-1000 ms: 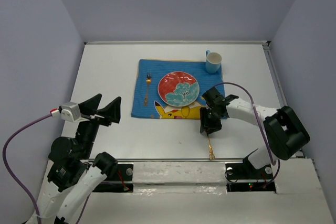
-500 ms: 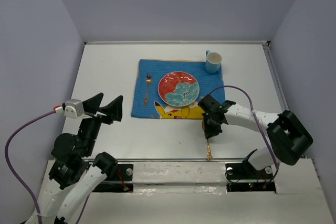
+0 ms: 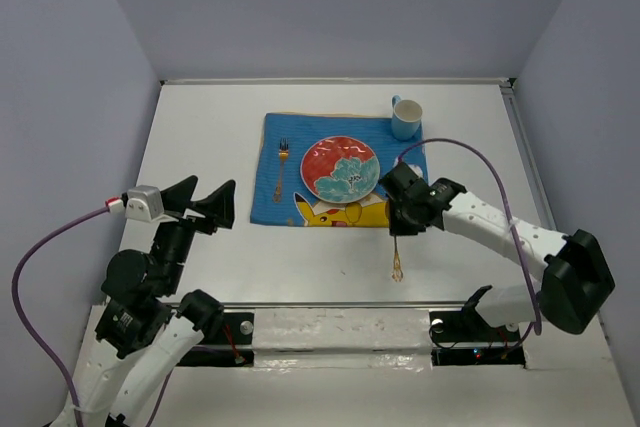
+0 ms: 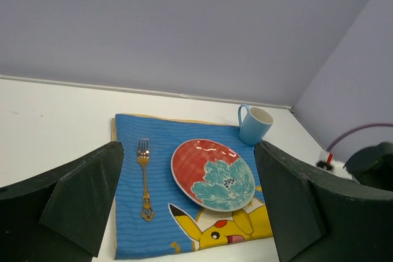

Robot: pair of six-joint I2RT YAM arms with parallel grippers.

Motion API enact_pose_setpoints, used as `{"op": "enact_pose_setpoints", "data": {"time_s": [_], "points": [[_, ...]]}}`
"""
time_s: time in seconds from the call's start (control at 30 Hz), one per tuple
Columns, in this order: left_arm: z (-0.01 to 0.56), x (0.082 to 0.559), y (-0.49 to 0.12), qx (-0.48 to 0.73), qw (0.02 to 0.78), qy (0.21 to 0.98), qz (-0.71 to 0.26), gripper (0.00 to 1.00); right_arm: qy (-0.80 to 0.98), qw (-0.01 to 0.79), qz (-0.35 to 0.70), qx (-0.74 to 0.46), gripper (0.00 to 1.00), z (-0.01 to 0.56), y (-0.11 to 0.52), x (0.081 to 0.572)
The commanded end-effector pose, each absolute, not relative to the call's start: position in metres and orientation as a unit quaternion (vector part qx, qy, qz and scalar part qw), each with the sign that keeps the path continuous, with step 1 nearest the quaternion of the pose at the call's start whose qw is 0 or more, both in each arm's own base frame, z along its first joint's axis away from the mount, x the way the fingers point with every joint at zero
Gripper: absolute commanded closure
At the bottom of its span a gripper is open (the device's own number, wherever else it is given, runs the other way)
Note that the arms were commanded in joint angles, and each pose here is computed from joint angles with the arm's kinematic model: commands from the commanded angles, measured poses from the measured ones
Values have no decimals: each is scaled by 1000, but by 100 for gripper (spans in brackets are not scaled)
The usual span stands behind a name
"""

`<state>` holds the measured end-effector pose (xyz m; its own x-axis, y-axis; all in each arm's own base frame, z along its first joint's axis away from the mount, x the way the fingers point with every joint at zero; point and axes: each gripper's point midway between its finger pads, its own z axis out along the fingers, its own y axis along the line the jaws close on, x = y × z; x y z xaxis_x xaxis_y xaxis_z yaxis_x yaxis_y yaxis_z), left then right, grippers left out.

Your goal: Set the dinner table for one person

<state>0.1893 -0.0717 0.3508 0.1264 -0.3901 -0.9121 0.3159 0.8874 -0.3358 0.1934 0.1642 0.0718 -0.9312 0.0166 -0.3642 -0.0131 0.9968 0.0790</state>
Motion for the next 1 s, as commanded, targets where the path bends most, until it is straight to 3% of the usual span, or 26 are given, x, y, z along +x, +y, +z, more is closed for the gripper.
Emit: {"op": "enact_pose_setpoints", "data": {"time_s": [0.0, 0.2, 0.33, 0.63, 0.97], "points": [[356, 194, -74, -25, 756, 610, -233, 1, 954, 299, 4, 1, 100, 122, 163, 270], [350, 200, -74, -29, 750, 623, -222, 1, 933, 359, 1, 1, 100, 143, 159, 373], [349, 200, -72, -35, 751, 623, -217, 1, 934, 356, 6, -8, 100, 134, 163, 411], [346, 206, -74, -31, 746, 630, -211, 1, 939, 345, 10, -2, 100, 113, 161, 452], [343, 211, -72, -37, 744, 636, -200, 1, 948, 318, 18, 12, 100, 74, 158, 466]]}}
